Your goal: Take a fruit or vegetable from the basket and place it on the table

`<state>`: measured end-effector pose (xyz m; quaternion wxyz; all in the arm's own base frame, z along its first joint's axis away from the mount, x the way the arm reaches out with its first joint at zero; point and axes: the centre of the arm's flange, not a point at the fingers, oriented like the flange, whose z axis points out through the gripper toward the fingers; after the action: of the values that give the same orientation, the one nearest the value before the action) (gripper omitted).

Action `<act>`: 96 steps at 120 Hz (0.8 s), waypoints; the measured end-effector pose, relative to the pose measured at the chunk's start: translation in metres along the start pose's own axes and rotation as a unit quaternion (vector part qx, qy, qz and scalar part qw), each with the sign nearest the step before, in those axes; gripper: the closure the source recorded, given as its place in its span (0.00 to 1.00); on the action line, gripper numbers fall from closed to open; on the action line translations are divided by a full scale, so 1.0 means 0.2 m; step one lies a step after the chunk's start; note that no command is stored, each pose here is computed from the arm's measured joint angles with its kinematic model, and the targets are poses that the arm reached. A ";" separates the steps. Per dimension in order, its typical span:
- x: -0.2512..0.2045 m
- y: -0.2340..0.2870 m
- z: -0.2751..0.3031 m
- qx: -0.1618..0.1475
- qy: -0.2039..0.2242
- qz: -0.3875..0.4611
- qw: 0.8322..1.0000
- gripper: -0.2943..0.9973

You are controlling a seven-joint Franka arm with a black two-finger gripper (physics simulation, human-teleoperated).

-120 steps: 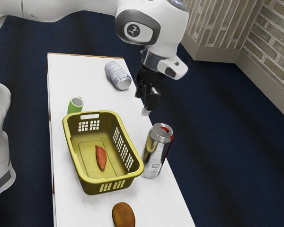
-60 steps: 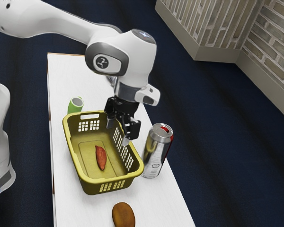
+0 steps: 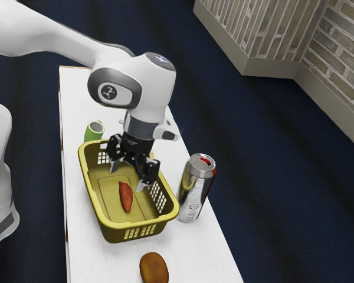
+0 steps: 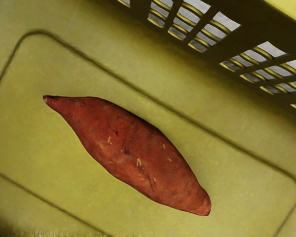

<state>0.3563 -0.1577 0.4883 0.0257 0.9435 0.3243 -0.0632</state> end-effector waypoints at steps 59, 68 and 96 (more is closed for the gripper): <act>0.09 -0.03 0.16 0.042 0.006 -0.081 0.996 0.23; 0.07 -0.01 0.17 0.044 0.008 -0.080 0.996 0.23; 0.08 0.00 0.21 0.048 0.007 -0.095 0.994 0.23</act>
<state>0.3640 -0.1522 0.4443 -0.0279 0.9090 0.4091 -0.0741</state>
